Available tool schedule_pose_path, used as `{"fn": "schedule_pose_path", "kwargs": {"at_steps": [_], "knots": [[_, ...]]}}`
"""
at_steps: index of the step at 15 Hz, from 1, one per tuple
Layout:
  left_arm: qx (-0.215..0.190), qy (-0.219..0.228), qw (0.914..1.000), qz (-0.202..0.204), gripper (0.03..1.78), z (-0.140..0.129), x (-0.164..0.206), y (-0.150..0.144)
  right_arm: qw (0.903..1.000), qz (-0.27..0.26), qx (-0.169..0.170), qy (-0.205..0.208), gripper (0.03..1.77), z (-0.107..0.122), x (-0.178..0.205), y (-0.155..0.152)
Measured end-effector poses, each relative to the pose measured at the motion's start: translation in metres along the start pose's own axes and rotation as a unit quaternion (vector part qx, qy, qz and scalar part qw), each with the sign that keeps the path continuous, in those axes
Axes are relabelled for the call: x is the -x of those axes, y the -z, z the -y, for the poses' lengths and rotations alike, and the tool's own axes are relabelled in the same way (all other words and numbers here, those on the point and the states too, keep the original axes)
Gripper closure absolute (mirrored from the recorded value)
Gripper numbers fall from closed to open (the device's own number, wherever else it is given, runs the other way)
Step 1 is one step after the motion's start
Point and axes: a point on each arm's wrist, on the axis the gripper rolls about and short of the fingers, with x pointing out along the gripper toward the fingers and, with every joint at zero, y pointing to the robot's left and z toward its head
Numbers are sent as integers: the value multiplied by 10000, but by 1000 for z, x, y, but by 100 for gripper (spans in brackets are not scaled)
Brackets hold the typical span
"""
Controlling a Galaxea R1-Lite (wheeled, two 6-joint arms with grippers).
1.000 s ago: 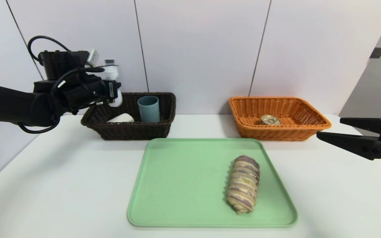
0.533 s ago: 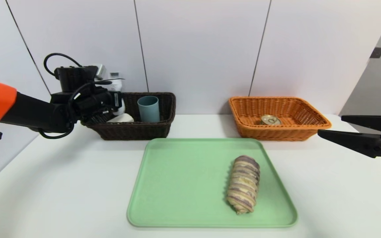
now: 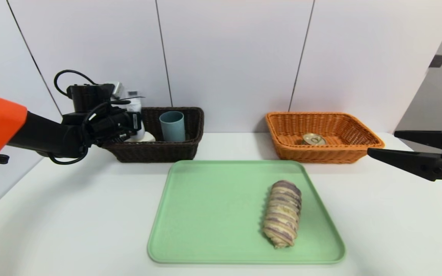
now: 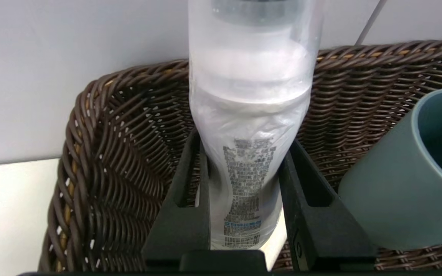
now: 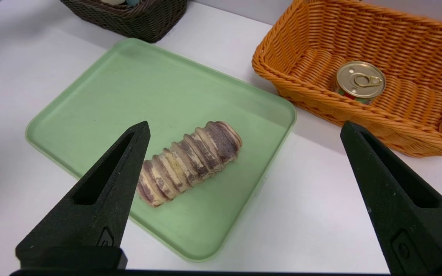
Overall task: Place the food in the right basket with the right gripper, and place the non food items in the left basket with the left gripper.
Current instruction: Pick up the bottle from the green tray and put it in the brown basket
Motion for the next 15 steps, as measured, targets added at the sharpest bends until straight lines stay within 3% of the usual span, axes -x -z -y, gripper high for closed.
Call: {"fn": "schedule_pose_path", "kwargs": {"at_steps": [7, 10, 15], "knots": [[1, 7, 10000, -35, 127, 0, 2, 1, 10000, 7, 12, -34, 9, 0, -2, -2], [8, -1, 10000, -38, 91, 0, 3, 1, 10000, 23, 21, -30, 9, 0, -2, -3], [8, 10, 10000, 45, 52, 1, 15, -8, 10000, 58, 42, -56, 9, -1, -1, -5]]}}
